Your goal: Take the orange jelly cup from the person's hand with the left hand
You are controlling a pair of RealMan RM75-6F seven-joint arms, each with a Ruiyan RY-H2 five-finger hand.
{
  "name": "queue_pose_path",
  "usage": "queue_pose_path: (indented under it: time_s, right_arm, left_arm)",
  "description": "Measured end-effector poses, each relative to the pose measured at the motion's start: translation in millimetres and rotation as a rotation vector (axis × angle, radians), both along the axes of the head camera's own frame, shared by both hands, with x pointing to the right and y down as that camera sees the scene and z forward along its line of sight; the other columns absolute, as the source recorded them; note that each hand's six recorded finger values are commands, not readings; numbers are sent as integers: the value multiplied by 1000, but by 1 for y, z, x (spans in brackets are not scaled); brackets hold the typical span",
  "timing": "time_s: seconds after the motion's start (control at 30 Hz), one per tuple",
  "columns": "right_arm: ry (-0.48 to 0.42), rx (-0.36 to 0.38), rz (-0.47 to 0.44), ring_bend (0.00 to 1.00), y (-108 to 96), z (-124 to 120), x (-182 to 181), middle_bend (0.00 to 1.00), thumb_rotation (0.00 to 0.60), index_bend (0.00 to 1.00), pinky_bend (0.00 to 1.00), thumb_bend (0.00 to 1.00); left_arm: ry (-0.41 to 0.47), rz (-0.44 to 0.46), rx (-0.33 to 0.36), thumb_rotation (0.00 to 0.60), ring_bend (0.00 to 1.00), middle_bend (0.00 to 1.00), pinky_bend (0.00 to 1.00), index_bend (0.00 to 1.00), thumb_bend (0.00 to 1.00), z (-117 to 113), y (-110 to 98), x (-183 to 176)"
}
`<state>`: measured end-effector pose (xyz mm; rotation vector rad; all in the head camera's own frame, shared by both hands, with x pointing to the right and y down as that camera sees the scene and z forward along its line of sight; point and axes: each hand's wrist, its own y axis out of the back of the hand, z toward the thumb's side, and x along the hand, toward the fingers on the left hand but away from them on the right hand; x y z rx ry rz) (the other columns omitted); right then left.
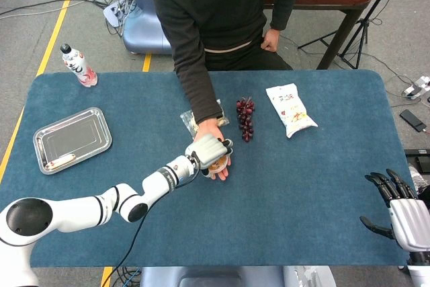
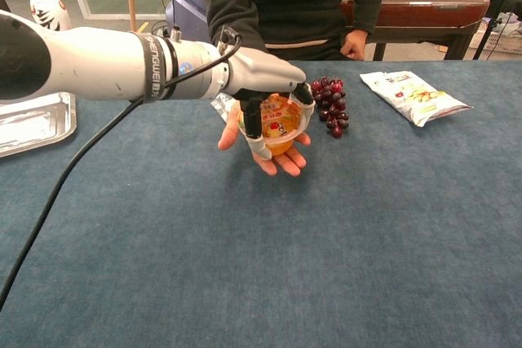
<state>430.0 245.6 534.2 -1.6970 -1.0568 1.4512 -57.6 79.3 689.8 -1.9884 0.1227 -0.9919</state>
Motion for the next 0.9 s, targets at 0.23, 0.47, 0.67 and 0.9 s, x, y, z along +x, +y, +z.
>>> queue_pose_path:
  time_s: [0.23,0.47,0.67,0.9]
  right_arm:
    - [-4,1,-12,41,-2,1,-3,166,600,189,176,111]
    - [-12,-1,-32,41,-5,3,-10,166,600,189,176,111]
    - [-13,-7,-44,42,-7,4,-14,166,600,189,176,111]
    - [-16,-10,-53,42,-8,6,-17,166,600,189,176,111]
  left_arm:
    - [42,-57,16,600,363,214,588,405,172,-17,-11,-27]
    - [31,-104,46,600,357,214,588,405,172,-30,-19,-74]
    - [-17,-146,39,600,356,214,588,401,172,-27,-12,-121]
    - [-82,-168,-3,600,356,214,588,396,172,-3,1,-147]
